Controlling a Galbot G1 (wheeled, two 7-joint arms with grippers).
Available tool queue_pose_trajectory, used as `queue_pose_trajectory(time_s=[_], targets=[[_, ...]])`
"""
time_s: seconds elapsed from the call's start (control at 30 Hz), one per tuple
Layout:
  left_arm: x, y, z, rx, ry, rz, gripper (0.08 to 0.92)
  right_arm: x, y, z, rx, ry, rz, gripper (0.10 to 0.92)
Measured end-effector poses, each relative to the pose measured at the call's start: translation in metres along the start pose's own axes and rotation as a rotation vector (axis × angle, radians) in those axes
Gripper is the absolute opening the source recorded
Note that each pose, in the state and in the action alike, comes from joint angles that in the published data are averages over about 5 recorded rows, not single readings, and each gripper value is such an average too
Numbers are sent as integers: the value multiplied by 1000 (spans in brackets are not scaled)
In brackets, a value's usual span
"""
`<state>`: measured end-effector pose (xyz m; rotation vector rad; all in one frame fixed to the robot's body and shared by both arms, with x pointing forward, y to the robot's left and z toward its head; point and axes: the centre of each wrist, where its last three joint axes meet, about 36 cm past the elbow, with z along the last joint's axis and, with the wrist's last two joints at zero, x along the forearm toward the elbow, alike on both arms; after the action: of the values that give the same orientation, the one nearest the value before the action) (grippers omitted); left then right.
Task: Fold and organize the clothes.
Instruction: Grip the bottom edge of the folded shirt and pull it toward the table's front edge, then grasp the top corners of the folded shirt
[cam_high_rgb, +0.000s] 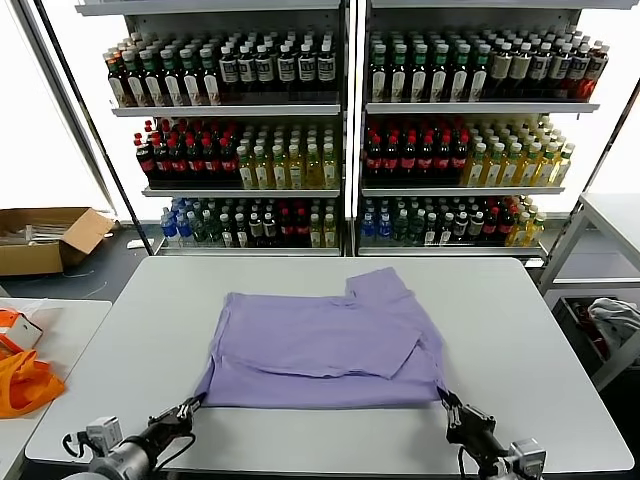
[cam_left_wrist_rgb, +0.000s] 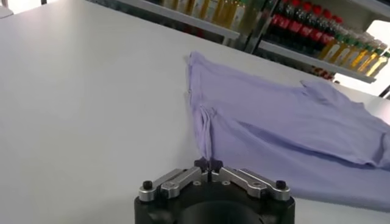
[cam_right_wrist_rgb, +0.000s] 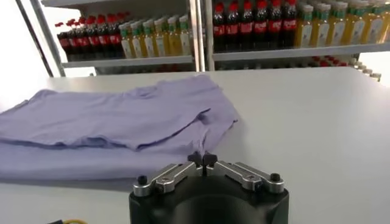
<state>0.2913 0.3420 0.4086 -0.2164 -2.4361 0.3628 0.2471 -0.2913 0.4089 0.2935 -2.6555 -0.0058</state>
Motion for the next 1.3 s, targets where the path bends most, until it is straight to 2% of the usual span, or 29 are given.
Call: queue_pose_trajectory(time_s=[0.17,0.27,0.53,0.77,0.9,1.03,1.13,1.3], targets=[[18,-3,6,-3,7,-24,85,11,-1,-2,23,11,-13,285],[27,-3,7,-12,5,-42,124,13,-8,-6,38,5,-14,372],[49,1,-2,-47,-16,-68,350,8,-48,-36,68,-49,-5,606],[57,18,-24,-81,-50,-74,550,-24,-86,-70,94,-89,-62,790],[47,30,-42,-118,-69,-47,671,-54,-103,-90,104,-97,-114,820],[26,39,-59,-154,-82,7,776,-92,-115,-109,108,-89,-172,823],[5,46,-74,-181,-90,57,815,-124,-121,-120,104,-68,-210,823],[-38,54,-94,-208,-88,125,822,-175,-128,-139,91,-27,-247,823]])
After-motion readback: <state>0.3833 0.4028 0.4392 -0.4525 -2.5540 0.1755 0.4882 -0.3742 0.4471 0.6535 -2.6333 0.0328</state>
